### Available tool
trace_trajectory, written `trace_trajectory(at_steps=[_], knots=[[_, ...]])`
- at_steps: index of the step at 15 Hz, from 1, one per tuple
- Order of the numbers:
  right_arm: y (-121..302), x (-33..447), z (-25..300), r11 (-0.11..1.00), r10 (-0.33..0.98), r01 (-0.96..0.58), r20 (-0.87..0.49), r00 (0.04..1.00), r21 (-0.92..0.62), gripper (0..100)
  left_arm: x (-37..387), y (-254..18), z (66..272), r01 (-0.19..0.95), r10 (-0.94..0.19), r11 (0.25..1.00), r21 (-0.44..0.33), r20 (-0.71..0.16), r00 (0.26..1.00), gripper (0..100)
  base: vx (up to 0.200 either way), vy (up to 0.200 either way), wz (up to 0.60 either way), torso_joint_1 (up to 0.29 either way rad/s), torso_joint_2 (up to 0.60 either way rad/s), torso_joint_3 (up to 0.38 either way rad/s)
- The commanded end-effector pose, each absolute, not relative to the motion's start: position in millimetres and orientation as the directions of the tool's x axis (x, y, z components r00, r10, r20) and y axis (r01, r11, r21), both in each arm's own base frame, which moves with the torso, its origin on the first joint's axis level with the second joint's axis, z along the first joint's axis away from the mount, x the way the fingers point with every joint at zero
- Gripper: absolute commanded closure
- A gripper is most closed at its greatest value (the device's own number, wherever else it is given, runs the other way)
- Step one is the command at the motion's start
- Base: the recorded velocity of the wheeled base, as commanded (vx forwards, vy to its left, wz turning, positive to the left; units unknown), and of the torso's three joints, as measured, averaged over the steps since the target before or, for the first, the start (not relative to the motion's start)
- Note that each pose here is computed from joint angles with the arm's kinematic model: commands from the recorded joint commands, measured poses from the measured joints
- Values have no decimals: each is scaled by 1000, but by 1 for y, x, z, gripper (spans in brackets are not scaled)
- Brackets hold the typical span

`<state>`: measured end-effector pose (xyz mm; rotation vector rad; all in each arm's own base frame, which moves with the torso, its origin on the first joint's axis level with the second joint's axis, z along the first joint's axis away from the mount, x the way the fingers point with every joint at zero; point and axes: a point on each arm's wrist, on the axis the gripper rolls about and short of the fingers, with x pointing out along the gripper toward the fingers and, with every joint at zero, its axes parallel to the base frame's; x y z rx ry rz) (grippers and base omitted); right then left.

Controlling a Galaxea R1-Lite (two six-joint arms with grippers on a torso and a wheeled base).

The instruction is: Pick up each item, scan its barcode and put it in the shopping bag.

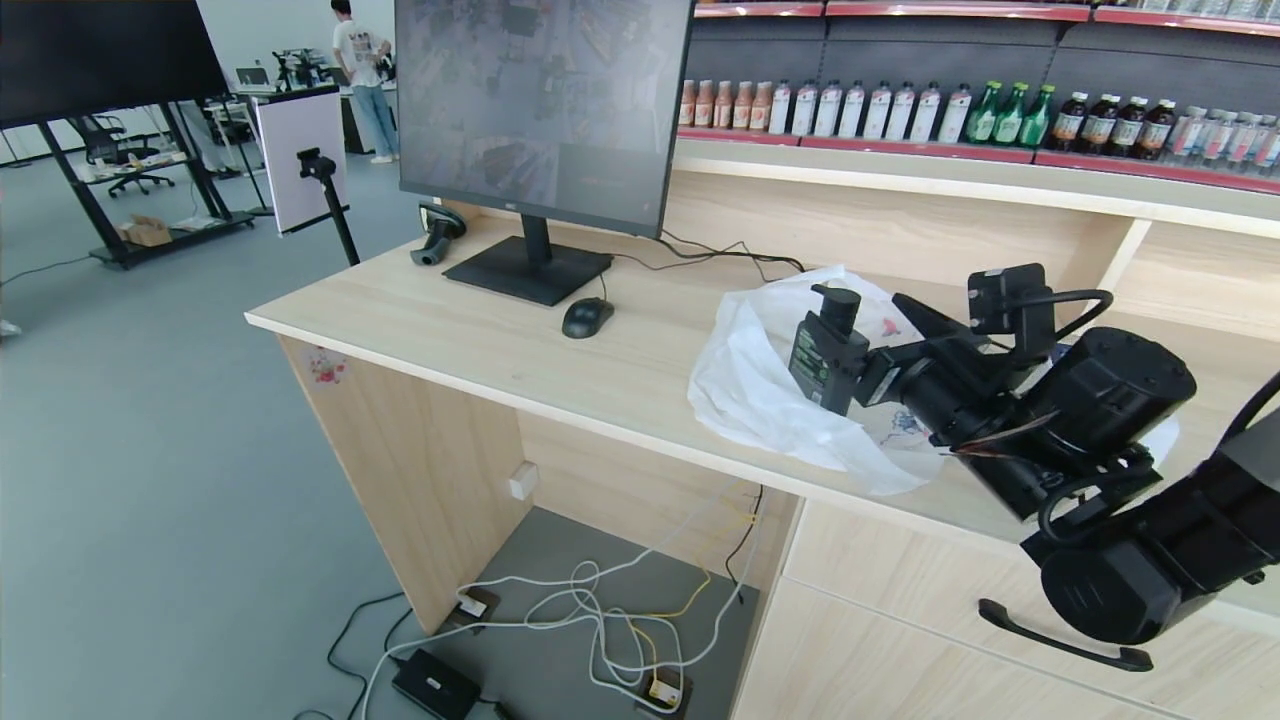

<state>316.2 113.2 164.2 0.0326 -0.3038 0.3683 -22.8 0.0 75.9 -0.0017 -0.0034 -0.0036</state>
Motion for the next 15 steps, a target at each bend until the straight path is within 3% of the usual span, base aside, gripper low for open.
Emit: trace_trajectory(at_steps=[1,7,15], knots=[[109,303,184,932,346,-361,351,870,-24,0,-23,0,76,3,-3,1000,-2,5,1000,0,0,0,0,0,0,0],[98,271,217,933,332,-359,441,834,-24,0,-23,0,76,3,-3,1000,-2,5,1000,0,0,0,0,0,0,0],[96,265,211,931,340,-363,413,845,-23,0,-23,0,76,3,-3,1000,0,5,1000,0,0,0,-600,4,1,4]])
